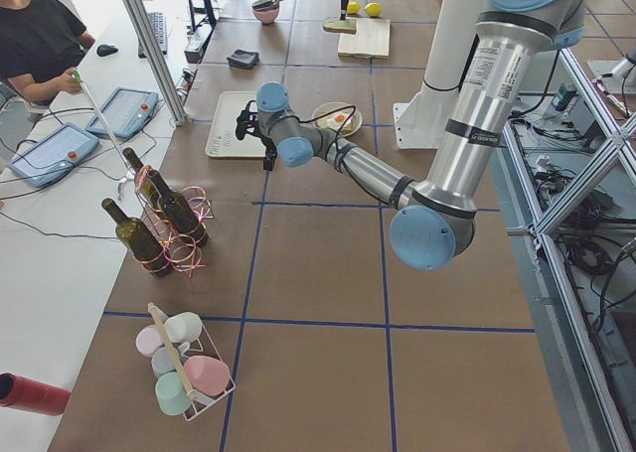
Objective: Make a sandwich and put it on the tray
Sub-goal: 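Lift the bread slice with the right gripper and carry it over the plate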
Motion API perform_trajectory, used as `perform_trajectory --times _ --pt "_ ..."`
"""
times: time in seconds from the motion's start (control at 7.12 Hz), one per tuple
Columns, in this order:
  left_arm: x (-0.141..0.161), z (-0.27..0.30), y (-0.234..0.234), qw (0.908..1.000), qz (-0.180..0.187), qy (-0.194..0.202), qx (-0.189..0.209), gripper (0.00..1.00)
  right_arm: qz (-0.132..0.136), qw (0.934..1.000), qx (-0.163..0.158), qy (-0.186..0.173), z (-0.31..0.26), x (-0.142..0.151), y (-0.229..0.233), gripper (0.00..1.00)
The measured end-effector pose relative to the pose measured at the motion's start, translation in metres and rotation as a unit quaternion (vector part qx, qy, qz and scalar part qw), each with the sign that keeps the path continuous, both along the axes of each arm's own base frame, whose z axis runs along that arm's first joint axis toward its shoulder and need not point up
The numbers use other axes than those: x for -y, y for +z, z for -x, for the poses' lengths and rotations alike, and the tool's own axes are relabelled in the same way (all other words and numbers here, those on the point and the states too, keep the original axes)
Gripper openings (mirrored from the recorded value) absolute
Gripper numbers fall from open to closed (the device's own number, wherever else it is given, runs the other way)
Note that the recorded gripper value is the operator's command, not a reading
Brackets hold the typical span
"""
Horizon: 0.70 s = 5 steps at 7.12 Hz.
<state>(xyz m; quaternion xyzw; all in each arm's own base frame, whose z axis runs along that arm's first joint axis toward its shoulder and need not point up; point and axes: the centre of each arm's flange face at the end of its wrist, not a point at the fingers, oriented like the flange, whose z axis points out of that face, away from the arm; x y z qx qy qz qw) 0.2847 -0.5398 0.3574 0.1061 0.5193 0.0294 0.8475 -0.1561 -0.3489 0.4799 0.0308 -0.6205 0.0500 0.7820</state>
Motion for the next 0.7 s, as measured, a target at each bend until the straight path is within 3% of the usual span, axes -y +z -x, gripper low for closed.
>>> perform_trajectory --times 0.28,0.42,0.7 --pt "0.001 -0.001 0.002 1.0000 -0.001 0.000 -0.001 1.00 0.009 0.9997 -0.009 -0.020 0.072 0.061 -0.080 0.00" --pt "0.000 -0.001 0.002 1.0000 -0.001 0.001 -0.001 1.00 0.013 0.9994 -0.018 -0.028 0.115 0.074 -0.118 0.00" --pt "0.000 -0.002 0.003 1.0000 0.001 0.000 -0.001 1.00 0.016 0.9992 -0.027 -0.026 0.220 0.052 -0.181 0.00"
